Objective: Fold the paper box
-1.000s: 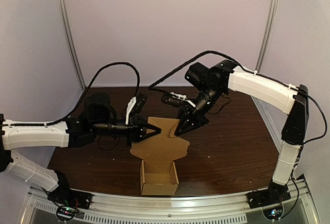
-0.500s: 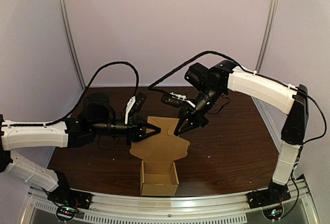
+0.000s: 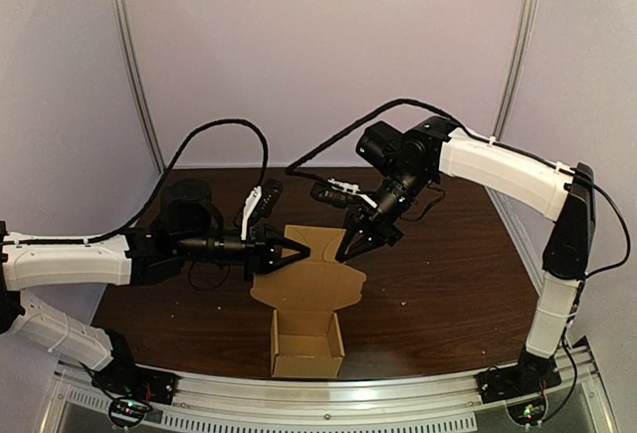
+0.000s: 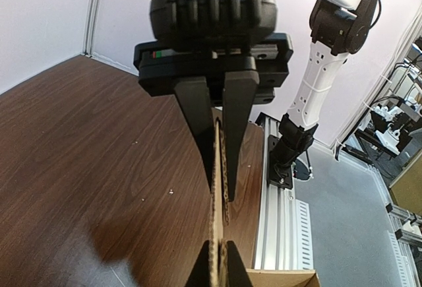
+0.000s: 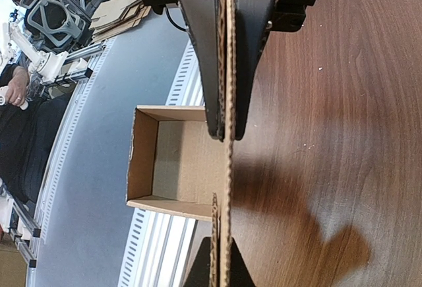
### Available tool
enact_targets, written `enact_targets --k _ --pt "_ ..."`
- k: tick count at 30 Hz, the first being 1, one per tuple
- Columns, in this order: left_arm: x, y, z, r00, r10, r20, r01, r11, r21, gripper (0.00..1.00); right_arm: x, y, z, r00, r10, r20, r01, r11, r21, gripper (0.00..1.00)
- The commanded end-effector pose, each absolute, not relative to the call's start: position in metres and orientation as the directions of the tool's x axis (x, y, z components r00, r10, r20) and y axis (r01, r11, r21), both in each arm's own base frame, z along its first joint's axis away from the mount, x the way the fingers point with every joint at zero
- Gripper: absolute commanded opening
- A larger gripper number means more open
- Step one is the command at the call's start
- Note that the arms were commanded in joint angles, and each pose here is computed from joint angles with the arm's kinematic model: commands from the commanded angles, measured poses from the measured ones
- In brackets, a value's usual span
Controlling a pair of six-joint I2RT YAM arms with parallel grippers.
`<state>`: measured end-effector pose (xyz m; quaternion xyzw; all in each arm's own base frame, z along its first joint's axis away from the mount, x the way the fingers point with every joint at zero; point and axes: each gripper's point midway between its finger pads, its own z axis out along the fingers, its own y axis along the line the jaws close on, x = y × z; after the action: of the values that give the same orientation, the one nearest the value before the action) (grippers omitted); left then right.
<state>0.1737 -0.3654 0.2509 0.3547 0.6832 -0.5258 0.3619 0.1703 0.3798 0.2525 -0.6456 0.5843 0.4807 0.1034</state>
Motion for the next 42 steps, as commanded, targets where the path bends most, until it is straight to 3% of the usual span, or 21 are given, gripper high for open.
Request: enact_targets --k 1,5,7,11,17,22,25,27,34,38,42 --pt "0.197 -0.359 0.271 -0.422 0.013 -0.906 0.877 0.258 -0.405 0.0 0.157 0.375 0.243 -0.175 -0.71 -0.682 -0.828 -0.269 0.492 0.0" --pt "0.2 -0.358 0.264 -0.423 0.055 -0.904 0.874 0.288 -0.391 0.03 0.159 0.374 0.244 -0.175 -0.712 -0.68 -0.833 -0.261 0.487 0.0" --pt "0.207 -0.353 0.258 -0.432 0.074 -0.899 0.854 0.353 -0.382 0.31 0.16 0.373 0.246 -0.178 -0.709 -0.683 -0.838 -0.254 0.482 0.0" --pt "0.209 -0.335 0.252 -0.416 0.073 -0.906 0.834 0.426 -0.349 0.57 0.167 0.366 0.254 -0.196 -0.699 -0.687 -0.849 -0.23 0.476 0.0" --pt "0.2 -0.32 0.223 -0.433 0.124 -0.893 0.825 0.454 -0.337 0.65 0.167 0.356 0.262 -0.212 -0.689 -0.693 -0.844 -0.23 0.486 0.0" --pt "0.188 -0.328 0.208 -0.473 0.146 -0.869 0.836 0.385 -0.391 0.63 0.172 0.353 0.268 -0.231 -0.673 -0.703 -0.851 -0.211 0.481 0.0" --pt "0.182 -0.328 0.203 -0.48 0.148 -0.865 0.841 0.359 -0.406 0.56 0.177 0.35 0.274 -0.25 -0.659 -0.71 -0.852 -0.198 0.484 0.0" --pt "0.18 -0.329 0.202 -0.48 0.149 -0.865 0.844 0.347 -0.408 0.48 0.179 0.348 0.275 -0.253 -0.655 -0.712 -0.855 -0.192 0.481 0.0" --pt "0.18 -0.343 0.205 -0.468 0.154 -0.87 0.863 0.289 -0.414 0.05 0.185 0.352 0.274 -0.271 -0.651 -0.709 -0.856 -0.174 0.487 0.01" --pt "0.184 -0.344 0.205 -0.452 0.167 -0.876 0.869 0.303 -0.391 0.0 0.186 0.35 0.274 -0.273 -0.674 -0.686 -0.854 -0.16 0.496 0.32" --pt "0.185 -0.34 0.201 -0.424 0.203 -0.882 0.88 0.321 -0.349 0.0 0.189 0.352 0.277 -0.289 -0.716 -0.635 -0.842 -0.126 0.525 0.39"
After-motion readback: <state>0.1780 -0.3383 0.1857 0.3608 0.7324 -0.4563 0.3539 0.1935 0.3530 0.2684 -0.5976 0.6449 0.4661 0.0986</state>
